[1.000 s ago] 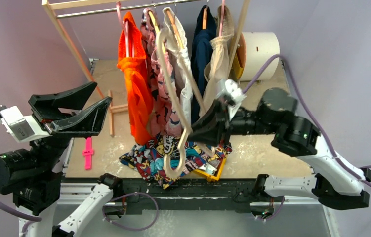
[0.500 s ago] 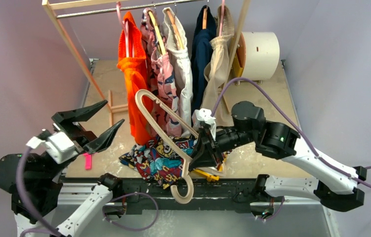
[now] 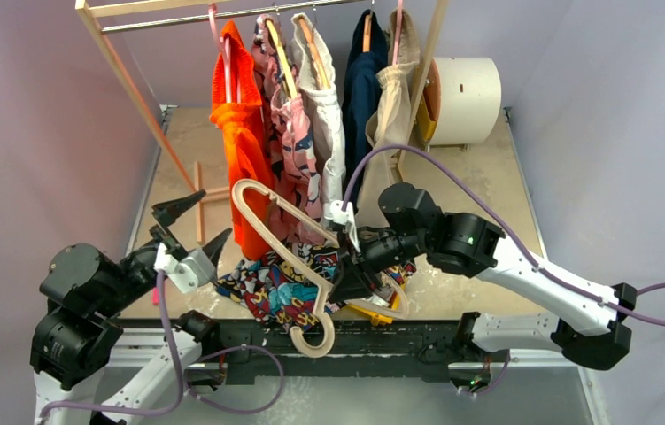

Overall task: Place the shorts on the hanger
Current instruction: Hang the shorts on the hanger.

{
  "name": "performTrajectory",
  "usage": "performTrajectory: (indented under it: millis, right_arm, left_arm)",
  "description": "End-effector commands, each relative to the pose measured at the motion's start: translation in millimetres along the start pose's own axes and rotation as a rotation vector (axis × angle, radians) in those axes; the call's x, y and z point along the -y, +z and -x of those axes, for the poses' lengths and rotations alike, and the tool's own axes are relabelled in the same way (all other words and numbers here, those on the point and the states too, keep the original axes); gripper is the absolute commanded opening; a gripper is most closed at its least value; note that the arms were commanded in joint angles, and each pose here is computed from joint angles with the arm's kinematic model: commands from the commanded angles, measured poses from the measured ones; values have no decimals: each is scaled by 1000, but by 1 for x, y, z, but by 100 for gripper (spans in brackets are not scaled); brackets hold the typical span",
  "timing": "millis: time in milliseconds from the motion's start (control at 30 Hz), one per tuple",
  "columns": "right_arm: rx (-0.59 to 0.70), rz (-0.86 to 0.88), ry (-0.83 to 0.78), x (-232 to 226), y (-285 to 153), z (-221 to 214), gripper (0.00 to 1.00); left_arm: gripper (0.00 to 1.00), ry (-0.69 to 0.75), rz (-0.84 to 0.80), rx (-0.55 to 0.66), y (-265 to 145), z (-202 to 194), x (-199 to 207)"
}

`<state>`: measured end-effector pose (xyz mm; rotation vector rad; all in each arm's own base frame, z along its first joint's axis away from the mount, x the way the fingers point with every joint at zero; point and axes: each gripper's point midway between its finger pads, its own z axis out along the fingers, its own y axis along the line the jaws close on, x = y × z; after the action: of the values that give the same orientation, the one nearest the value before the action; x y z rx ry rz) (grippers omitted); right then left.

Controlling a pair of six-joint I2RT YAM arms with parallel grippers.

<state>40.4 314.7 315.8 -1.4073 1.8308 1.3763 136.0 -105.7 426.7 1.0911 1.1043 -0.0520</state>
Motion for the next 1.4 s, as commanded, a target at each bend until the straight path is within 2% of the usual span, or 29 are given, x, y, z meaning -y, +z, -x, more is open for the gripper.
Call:
performTrajectory:
  millis: [0,300,600,1033,1267,1367]
  right_arm:
    - [-27,-22,19,8,6,-8,0]
    - [-111,28,85,10,19,-24,0]
    - [-199,41,101,21,32,-38,0]
    - [-195,123,119,5,29,-41,0]
    - [-189,136,139,3,29,-47,0]
    - [-178,142,145,4,31,-50,0]
  left_arm:
    - [71,124,-118,-78,8,-29,21]
    - [75,180,-244,-81,17,-41,44]
    - [77,143,-350,-63,24,-50,72]
    - [80,154,-507,-110,35,-78,111]
    - [81,119,-508,-56,49,-68,114]
    - [77,96,-505,-42,54,-67,116]
